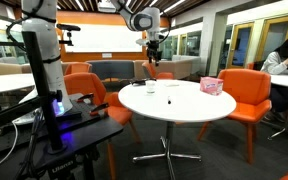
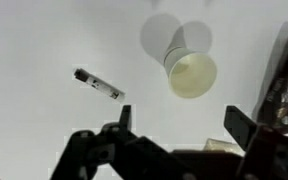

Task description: Move the white cup

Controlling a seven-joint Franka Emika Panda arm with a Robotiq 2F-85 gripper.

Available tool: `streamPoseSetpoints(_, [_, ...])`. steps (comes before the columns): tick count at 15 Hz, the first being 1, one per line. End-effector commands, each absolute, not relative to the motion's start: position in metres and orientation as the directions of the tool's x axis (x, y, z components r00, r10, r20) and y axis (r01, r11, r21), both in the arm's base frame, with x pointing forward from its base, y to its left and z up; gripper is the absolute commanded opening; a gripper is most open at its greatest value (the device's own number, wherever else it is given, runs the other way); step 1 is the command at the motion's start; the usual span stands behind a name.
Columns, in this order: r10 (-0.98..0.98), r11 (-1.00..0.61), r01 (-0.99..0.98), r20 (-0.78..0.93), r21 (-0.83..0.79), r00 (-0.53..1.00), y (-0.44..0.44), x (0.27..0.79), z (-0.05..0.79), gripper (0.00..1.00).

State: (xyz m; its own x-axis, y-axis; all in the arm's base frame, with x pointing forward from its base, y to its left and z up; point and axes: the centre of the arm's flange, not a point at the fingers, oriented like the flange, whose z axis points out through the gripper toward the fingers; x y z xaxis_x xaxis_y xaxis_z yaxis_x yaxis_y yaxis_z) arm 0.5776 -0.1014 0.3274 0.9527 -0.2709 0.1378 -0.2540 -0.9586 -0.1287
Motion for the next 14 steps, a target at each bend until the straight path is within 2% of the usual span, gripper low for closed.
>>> streamPoseSetpoints(1, [-0.304, -0.944, -0.287, 0.093, -0.160, 0.948, -0.108, 0.614, 0.290, 1.00])
streamPoseSetpoints(12, [-0.276, -0.949, -0.279, -0.039, -0.147, 0.960, -0.089, 0.623, 0.199, 1.00])
streamPoseSetpoints(13, [-0.270, -0.950, -0.274, -0.049, -0.146, 0.962, -0.087, 0.622, 0.193, 0.93])
streamPoseSetpoints(14, [-0.269, -0.951, -0.274, -0.057, -0.145, 0.962, -0.086, 0.622, 0.189, 0.77])
